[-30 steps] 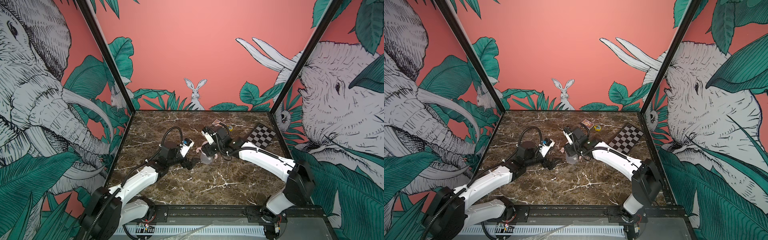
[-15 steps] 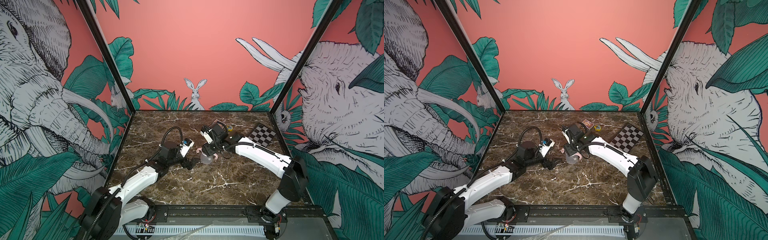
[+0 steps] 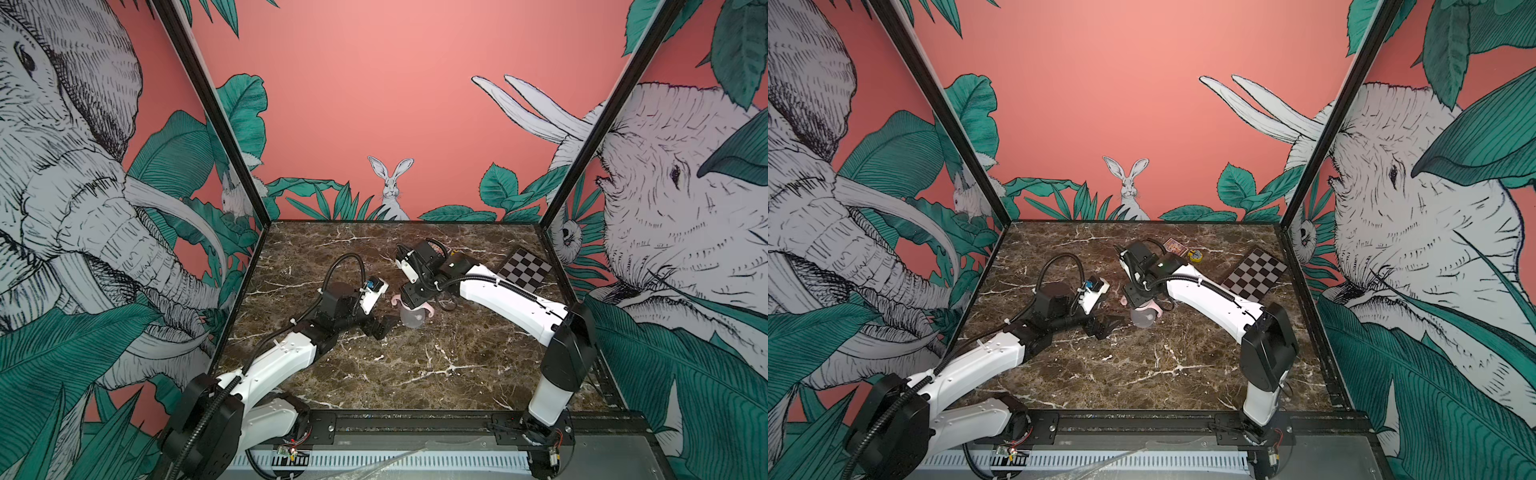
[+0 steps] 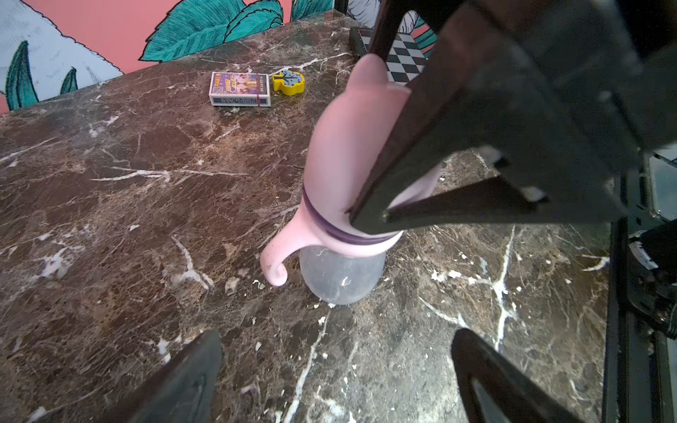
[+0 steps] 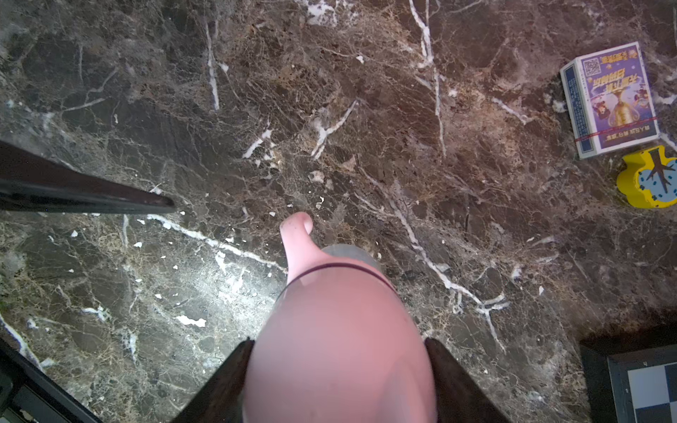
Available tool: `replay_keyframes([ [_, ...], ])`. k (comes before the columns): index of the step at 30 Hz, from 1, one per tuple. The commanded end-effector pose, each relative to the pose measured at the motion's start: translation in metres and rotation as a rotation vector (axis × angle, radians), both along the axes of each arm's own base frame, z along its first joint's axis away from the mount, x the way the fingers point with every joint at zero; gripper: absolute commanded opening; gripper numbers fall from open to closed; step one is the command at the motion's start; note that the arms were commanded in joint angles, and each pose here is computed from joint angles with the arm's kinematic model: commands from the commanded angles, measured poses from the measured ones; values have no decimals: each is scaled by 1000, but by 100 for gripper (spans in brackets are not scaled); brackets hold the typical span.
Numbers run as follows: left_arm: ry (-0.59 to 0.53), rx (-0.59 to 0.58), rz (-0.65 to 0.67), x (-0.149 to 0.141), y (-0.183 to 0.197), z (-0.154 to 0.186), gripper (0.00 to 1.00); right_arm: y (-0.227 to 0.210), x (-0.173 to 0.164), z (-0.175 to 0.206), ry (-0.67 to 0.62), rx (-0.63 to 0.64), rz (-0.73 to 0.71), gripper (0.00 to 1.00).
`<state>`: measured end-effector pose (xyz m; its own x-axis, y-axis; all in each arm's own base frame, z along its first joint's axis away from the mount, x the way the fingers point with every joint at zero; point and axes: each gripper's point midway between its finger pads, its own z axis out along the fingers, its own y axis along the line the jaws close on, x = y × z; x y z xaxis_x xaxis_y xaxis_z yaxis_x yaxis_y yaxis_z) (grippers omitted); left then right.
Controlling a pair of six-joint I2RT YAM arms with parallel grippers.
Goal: Assemble the baby bottles
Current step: Close the lid on the baby bottle.
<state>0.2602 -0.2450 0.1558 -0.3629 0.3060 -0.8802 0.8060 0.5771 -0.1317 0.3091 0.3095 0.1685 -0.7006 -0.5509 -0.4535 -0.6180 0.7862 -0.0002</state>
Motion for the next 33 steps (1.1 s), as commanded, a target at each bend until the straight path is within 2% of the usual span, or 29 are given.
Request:
replay_keyframes([
  [1,-27,4,18,7,2,9,99,-44,-31,-50,170,-258,-4,64],
  [6,-15,26,42,9,6,3,99,-51,-29,-45,144,-300,-17,63],
  [15,9,33,61,13,6,-5,99,-30,-29,-44,131,-161,0,65],
  [25,5,41,64,10,9,-4,100,-35,-37,-67,160,-166,-13,64],
  [33,7,36,58,12,6,-5,99,-29,-42,-69,133,-69,-16,65],
])
